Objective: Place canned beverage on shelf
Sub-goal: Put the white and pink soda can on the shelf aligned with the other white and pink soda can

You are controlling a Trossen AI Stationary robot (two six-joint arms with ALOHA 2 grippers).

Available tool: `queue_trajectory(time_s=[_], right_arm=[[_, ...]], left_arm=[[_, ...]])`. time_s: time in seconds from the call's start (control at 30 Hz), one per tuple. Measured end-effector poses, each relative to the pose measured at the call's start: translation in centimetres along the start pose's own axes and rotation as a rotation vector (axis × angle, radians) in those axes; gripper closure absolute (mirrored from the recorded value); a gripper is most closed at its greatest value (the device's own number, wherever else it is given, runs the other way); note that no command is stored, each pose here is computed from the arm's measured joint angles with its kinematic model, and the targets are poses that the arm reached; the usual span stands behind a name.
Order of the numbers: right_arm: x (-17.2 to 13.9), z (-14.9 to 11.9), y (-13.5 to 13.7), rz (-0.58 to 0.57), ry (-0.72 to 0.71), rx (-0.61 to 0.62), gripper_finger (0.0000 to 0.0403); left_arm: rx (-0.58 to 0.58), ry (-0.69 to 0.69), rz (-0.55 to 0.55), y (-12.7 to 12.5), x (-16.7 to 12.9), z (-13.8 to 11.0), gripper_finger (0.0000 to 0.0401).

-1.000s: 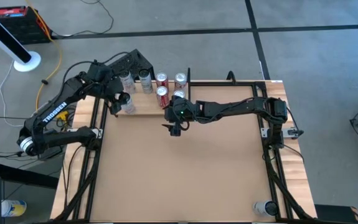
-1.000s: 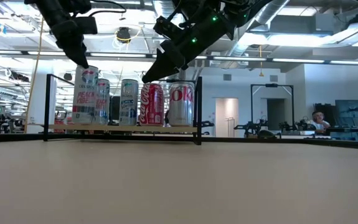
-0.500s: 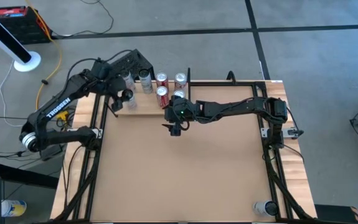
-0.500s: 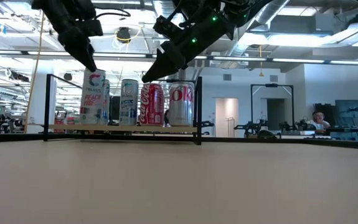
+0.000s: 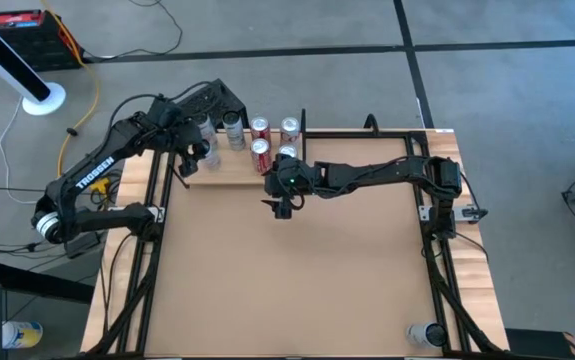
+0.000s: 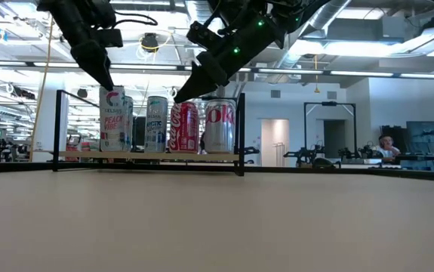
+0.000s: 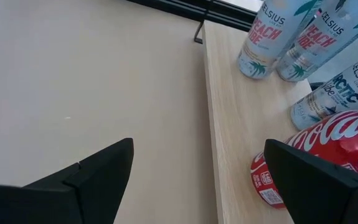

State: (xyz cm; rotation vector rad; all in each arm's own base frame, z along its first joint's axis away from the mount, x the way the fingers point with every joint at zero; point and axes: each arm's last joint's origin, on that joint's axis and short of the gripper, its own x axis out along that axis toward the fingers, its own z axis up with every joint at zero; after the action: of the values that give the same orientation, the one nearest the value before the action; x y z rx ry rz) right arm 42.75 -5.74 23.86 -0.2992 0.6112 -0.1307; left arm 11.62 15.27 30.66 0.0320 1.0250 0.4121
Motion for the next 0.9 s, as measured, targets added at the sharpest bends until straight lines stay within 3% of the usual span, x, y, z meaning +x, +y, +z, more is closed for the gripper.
queue_trajectory(time_s=[0.27, 0.53, 0.9], right_arm=[[0.0, 0.0, 0.1, 0.001, -0.002, 0.000, 0.0019], [0.0, 0.1, 0.1, 0.000, -0.004, -0.004, 0.0019], [0.0, 0.1, 0.1, 0.000, -0.004, -0.008, 0.0019]], left_arm=[[-0.004, 0.005, 0.003, 0.1, -0.8, 0.4, 0.0165], [0.026, -0.016, -0.016, 0.2, -1.8, 0.8, 0.0167], [0.041, 0.011, -0.079, 1.5, 0.1, 1.1, 0.0166]])
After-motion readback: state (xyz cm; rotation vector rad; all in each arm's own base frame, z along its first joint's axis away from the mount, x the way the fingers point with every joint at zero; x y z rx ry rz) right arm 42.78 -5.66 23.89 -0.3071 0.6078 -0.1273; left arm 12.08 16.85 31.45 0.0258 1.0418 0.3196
